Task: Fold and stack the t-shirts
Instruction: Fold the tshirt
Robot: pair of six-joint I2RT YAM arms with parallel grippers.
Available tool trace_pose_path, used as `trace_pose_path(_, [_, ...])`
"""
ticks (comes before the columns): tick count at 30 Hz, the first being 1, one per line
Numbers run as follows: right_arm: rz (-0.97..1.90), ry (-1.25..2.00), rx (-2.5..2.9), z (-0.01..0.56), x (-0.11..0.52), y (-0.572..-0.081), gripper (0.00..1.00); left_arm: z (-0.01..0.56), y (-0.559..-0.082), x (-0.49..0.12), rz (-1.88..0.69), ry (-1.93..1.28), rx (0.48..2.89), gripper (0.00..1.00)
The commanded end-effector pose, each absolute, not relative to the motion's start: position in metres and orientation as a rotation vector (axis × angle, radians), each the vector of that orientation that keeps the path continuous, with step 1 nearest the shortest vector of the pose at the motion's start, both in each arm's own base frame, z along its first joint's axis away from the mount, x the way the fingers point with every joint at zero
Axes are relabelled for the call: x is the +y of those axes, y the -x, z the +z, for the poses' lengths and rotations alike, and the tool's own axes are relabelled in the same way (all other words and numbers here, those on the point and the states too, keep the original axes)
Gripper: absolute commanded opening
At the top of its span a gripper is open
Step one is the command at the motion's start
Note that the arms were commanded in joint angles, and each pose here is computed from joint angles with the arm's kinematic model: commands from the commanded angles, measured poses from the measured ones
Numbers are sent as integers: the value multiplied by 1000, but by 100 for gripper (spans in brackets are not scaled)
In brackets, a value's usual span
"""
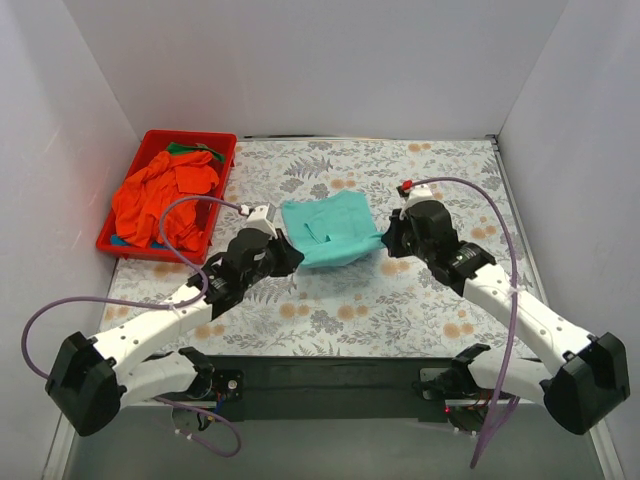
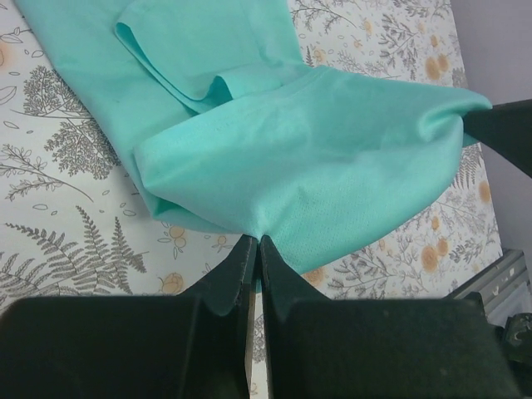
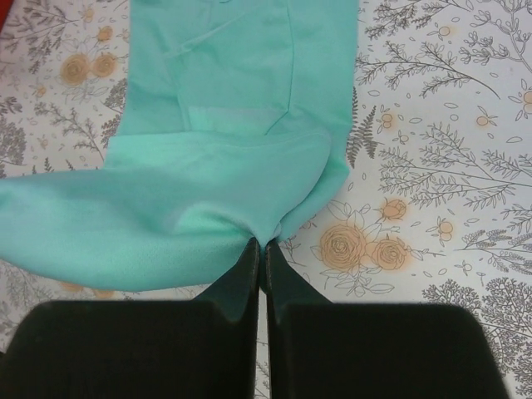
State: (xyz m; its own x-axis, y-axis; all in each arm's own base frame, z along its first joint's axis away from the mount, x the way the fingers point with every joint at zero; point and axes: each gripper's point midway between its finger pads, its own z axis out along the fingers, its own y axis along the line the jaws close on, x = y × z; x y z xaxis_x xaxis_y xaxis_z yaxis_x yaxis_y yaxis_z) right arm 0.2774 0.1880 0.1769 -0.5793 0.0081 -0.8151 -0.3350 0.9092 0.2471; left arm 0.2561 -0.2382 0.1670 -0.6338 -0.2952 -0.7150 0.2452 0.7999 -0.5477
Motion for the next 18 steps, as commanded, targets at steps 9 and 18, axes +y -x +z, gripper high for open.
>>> trace_pose_path(9, [364,211,2081,208,204,-350,1,164,-306,-250,-797,34,2073,0])
trace_pose_path(18, [341,227,2073,215,214,-385,1,165,-335,-240,-886,35,2066,0])
